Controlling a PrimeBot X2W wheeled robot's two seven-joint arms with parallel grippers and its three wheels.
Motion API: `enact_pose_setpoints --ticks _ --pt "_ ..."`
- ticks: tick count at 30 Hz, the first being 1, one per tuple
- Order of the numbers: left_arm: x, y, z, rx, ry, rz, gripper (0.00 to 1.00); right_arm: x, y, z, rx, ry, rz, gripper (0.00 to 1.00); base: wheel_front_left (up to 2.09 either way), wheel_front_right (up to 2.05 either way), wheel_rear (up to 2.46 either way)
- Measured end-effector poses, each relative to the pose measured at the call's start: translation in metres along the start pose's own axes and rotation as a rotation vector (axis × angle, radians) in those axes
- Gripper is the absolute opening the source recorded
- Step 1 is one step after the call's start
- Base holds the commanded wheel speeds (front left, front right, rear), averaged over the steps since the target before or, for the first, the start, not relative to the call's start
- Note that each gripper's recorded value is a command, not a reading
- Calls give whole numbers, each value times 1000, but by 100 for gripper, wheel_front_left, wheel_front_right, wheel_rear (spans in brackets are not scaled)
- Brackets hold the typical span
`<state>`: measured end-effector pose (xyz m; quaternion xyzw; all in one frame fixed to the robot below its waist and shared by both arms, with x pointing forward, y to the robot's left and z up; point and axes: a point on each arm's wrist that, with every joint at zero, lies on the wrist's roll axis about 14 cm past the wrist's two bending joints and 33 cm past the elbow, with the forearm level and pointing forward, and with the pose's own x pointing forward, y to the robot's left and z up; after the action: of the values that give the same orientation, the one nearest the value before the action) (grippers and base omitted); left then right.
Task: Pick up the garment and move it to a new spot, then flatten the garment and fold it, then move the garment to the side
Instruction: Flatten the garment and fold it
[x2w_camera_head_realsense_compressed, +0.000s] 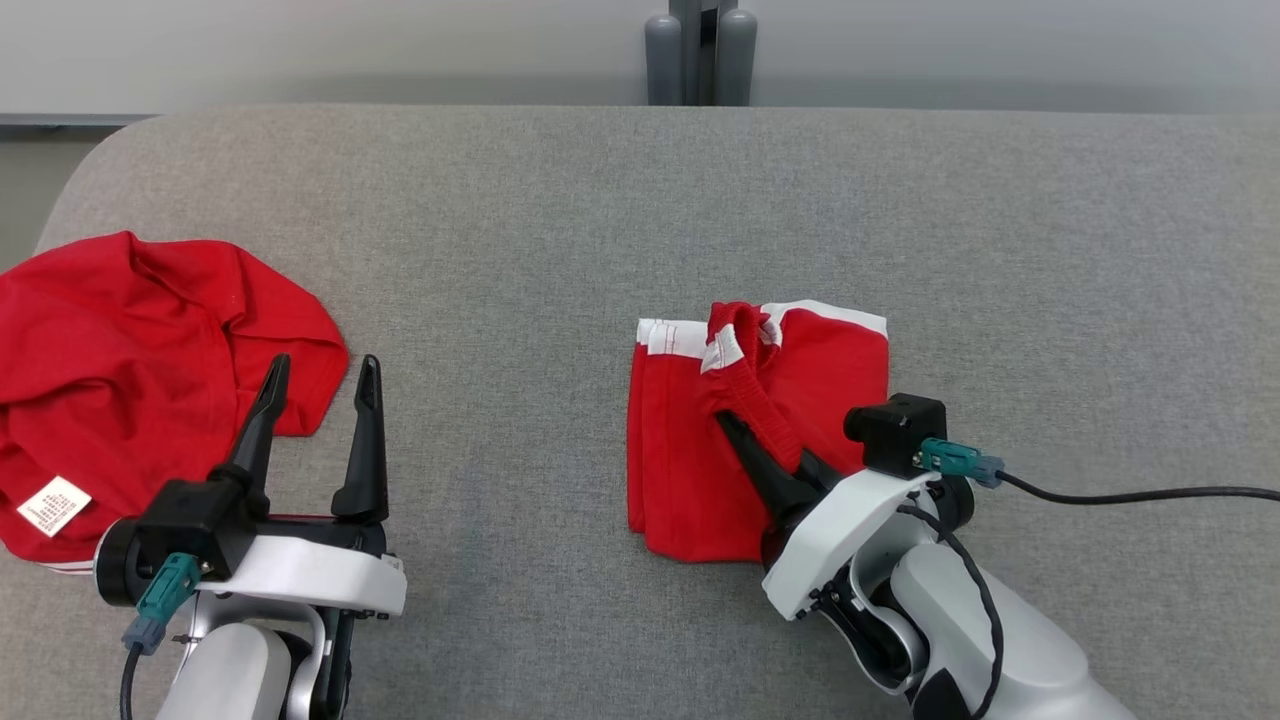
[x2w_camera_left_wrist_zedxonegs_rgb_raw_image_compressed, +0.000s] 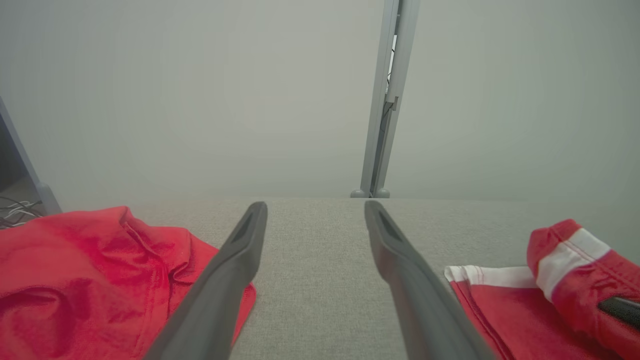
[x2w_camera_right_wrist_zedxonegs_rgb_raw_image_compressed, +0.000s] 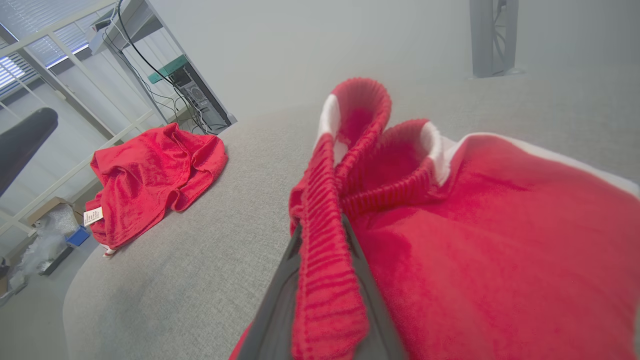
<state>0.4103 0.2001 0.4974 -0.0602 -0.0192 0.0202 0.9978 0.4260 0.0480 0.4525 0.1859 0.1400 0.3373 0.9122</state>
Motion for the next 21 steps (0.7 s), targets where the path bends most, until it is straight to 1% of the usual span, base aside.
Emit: enact_pose_setpoints --ticks 1,3,4,8,16,19,21 --pt "0 1 -1 1 3 4 100 2 -1 -3 -1 9 3 10 0 0 0" --pt "1 3 -2 0 5 11 100 6 1 -9 -2 24 16 87 0 0 0" --pt "2 4 -3 -1 6 14 100 7 4 -12 0 33 26 100 0 0 0" --pt "4 2 -3 -27 4 16 100 8 18 -20 2 54 74 100 0 0 0" --pt "9 -3 -4 -30 1 9 100 3 40 -30 9 82 144 100 0 0 0" --pt "10 -4 -2 -27 -4 5 100 1 54 -25 6 65 184 100 0 0 0" --pt "10 -5 -1 -26 -8 2 100 2 52 -12 18 25 172 100 0 0 0"
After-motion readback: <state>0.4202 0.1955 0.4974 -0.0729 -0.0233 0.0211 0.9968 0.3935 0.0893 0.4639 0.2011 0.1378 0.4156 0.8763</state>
